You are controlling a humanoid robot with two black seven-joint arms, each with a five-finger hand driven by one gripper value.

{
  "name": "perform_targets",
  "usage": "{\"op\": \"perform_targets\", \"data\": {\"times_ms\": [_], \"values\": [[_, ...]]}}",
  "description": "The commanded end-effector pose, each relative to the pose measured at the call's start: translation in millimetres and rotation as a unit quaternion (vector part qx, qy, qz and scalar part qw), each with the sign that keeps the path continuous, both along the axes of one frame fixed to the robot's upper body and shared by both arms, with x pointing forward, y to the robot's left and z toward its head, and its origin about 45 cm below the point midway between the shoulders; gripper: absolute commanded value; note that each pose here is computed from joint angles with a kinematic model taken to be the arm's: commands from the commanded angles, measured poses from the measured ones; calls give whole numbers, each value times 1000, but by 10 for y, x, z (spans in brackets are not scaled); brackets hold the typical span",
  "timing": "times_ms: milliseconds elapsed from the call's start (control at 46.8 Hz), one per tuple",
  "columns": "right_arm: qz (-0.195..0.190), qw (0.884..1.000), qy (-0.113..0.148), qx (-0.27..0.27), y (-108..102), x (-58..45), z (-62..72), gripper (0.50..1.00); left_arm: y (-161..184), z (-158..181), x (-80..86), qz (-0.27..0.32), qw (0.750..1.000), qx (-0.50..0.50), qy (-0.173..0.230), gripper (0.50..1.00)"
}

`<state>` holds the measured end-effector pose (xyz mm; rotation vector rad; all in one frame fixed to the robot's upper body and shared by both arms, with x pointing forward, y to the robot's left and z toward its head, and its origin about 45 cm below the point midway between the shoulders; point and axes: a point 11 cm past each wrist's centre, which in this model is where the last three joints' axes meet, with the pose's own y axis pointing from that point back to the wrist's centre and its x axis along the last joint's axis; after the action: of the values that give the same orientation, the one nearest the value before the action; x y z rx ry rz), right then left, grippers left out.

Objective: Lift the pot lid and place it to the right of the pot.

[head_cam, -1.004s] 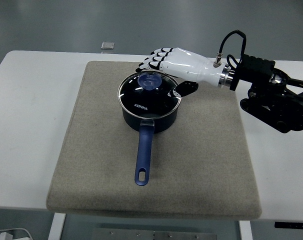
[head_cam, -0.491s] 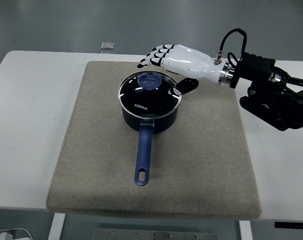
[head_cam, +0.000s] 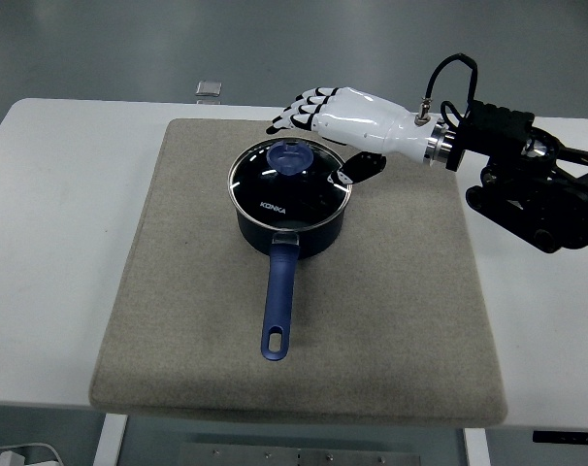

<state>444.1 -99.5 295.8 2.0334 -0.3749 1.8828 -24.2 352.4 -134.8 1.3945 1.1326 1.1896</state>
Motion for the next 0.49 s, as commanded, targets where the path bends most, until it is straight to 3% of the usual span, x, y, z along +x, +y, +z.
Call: {"op": "perform_targets", "data": {"times_ms": [0, 470], "values": [[2, 1000, 0, 0, 13, -5, 7, 899, 0, 0, 0, 0, 1000, 0, 0, 1000], [10, 1000, 8, -1, 66, -39, 0, 879, 0, 0, 0, 0, 1000, 0, 0, 1000]]}}
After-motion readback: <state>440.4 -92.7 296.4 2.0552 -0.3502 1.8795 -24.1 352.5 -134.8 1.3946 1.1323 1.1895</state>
